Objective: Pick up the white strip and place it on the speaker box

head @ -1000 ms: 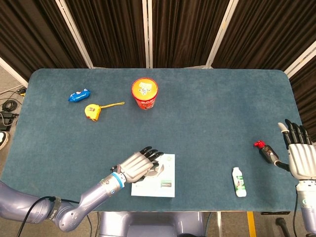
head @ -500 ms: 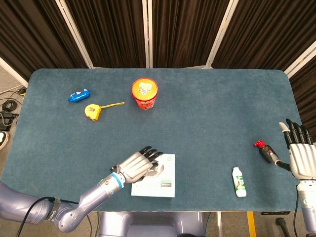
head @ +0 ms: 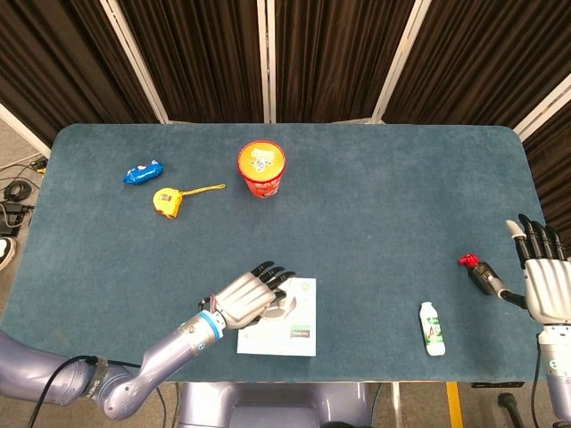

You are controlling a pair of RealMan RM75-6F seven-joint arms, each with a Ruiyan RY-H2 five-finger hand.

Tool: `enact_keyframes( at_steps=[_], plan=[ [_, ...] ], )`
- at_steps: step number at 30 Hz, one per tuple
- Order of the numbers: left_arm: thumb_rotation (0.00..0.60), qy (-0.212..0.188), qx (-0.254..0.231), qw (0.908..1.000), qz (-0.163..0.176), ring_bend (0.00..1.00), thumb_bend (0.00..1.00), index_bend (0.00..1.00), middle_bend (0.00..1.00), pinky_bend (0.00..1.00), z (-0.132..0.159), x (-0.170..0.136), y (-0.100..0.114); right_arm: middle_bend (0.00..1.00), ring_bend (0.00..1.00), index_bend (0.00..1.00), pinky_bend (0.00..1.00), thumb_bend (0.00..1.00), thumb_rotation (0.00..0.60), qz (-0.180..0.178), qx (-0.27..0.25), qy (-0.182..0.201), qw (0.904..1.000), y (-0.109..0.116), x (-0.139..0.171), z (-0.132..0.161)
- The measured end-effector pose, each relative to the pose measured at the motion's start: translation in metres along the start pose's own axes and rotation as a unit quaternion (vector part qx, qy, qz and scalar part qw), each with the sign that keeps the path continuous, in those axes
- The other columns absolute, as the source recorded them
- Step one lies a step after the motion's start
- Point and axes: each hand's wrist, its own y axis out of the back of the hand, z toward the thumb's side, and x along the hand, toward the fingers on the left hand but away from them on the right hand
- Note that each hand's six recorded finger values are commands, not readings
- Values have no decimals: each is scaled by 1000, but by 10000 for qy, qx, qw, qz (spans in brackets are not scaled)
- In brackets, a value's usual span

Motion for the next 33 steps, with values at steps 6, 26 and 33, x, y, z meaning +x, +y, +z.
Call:
enact_keyframes(
  at_steps=[6,26,33],
  plan=[
    [600,-16,91,9999,-90,0,984,364,0,0,-2,-2,-9,0,0,33,0,115,600,-5,-6,-9,10000,1,0,-1],
    [600,-71,107,9999,-67,0,984,364,0,0,3,0,-11,0,0,33,0,115,600,-17,-27,-33,10000,3,0,-3],
    [600,-80,83,9999,-57,0,984,363,0,0,6,3,-12,0,0,36,0,115,600,-24,-43,-49,10000,3,0,-4]
  ],
)
